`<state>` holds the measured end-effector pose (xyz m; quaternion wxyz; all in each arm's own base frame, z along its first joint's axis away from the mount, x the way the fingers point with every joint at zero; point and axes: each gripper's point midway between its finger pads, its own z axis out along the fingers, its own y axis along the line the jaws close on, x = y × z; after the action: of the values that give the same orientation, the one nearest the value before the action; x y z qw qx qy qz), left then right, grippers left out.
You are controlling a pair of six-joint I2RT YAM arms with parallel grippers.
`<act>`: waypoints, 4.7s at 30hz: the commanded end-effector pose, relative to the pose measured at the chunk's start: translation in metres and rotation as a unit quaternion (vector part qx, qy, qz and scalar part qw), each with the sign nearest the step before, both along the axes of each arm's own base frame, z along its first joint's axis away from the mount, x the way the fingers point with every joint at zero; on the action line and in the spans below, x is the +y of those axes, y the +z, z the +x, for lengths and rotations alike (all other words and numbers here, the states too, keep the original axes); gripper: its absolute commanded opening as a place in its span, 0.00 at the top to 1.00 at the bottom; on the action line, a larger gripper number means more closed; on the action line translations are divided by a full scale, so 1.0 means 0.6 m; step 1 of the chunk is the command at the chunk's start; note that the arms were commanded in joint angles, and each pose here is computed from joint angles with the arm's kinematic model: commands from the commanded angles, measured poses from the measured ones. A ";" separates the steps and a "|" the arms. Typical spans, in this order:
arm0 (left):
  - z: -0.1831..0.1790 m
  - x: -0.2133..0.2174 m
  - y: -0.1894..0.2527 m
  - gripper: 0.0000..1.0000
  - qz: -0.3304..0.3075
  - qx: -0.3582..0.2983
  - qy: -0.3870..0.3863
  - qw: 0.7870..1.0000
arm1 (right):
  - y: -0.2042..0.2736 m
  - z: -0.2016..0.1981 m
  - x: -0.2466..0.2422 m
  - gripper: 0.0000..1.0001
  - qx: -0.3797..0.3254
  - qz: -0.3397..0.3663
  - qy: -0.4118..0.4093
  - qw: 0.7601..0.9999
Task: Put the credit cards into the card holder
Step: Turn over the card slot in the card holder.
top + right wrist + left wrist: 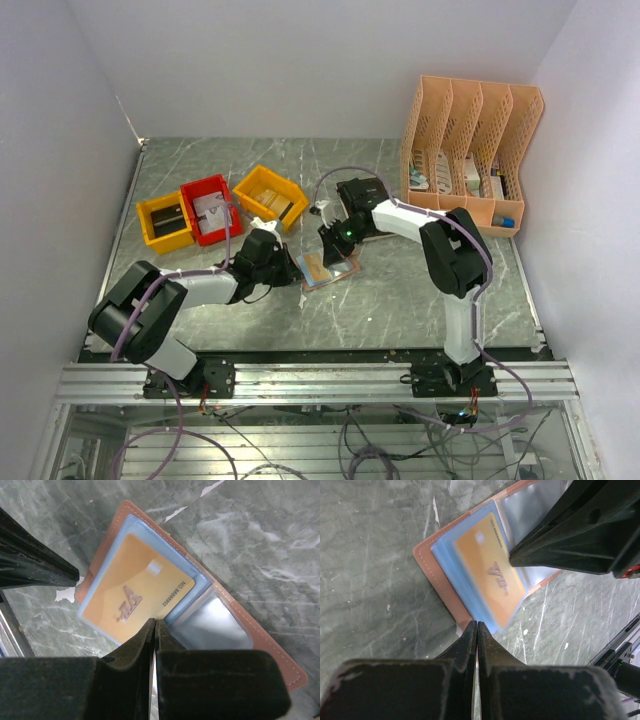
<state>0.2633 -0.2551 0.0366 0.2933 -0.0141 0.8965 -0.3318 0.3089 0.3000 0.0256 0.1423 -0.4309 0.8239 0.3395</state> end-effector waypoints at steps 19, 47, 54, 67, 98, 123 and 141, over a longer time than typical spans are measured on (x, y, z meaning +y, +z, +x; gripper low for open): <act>0.024 -0.013 0.014 0.93 0.002 -0.025 -0.002 1.000 | -0.054 -0.002 -0.013 0.98 0.033 -0.045 -0.007 0.998; 0.034 -0.025 0.014 0.93 -0.003 -0.026 -0.008 1.000 | -0.050 -0.004 -0.011 0.98 0.035 -0.040 -0.004 0.999; 0.034 -0.024 0.016 0.91 0.001 -0.026 -0.010 1.000 | -0.051 -0.005 -0.011 0.98 0.036 -0.041 -0.004 0.999; 0.024 -0.013 0.073 0.87 -0.031 -0.054 0.011 0.998 | -0.051 -0.005 -0.011 0.98 0.038 -0.040 -0.003 0.999; 0.024 -0.035 0.005 0.66 -0.049 0.005 0.018 0.999 | -0.052 -0.006 -0.010 0.98 0.040 -0.039 -0.002 0.998; 0.026 -0.058 0.046 0.67 -0.102 -0.024 0.003 0.994 | -0.038 -0.006 -0.004 0.97 0.036 -0.027 0.001 0.999; 0.053 -0.083 0.081 0.65 -0.137 -0.054 0.001 0.989 | 0.071 0.035 -0.019 0.86 -0.042 0.009 -0.018 0.999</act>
<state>0.2845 -0.2878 0.0637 0.3179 -0.0557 0.8470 -0.4224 0.3160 0.2966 0.0345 0.1397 -0.4255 0.8295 0.3336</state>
